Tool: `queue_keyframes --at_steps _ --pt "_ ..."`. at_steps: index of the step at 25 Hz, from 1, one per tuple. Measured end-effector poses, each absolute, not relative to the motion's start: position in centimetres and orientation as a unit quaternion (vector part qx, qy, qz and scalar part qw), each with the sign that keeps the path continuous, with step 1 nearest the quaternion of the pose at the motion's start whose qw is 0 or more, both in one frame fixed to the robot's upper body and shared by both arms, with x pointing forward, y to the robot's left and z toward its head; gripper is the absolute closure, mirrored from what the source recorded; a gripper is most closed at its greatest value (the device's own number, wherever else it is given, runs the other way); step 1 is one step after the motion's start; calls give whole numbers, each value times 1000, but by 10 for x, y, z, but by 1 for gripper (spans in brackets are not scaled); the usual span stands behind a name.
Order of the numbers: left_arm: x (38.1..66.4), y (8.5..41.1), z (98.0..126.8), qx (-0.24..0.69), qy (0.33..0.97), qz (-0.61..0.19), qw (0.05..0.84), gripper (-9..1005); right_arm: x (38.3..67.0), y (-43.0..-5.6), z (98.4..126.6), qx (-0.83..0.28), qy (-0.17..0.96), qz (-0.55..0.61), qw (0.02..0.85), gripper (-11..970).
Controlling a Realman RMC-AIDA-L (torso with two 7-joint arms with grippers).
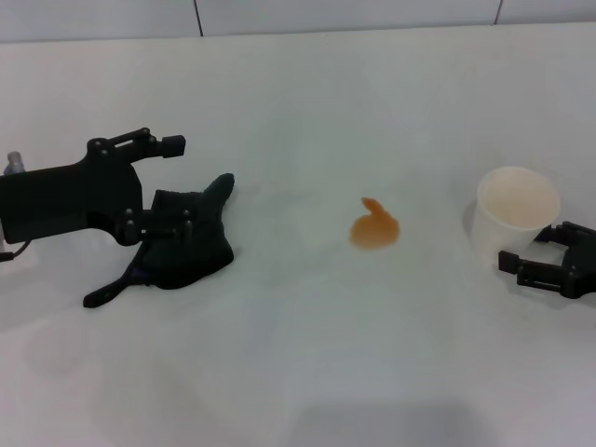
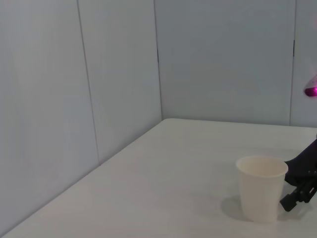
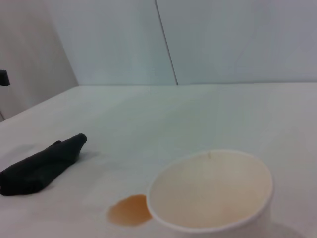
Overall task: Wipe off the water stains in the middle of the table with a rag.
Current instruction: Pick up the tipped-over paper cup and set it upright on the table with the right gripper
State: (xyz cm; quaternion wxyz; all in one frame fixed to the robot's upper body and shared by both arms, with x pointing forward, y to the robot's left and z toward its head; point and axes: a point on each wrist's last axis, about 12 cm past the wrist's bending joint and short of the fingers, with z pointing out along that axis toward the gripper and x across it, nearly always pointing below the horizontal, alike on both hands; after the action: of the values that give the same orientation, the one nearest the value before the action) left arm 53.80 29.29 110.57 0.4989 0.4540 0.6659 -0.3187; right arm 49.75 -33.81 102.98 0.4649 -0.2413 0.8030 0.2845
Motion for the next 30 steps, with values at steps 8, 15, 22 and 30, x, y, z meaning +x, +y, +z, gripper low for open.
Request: queue_keyframes --at_steps 8,15,22,30 --pt "539 294 1107 451 666 -317 502 107 493 -342 1038 -246 794 291 474 107" --pt "539 294 1107 451 666 -317 502 107 488 -341 1042 -249 786 310 472 109" --pt "539 295 1107 451 667 -316 502 107 473 -347 1052 -258 774 322 480 111" --pt "540 294 1107 452 666 -315 503 106 462 -356 1063 -259 772 308 492 113"
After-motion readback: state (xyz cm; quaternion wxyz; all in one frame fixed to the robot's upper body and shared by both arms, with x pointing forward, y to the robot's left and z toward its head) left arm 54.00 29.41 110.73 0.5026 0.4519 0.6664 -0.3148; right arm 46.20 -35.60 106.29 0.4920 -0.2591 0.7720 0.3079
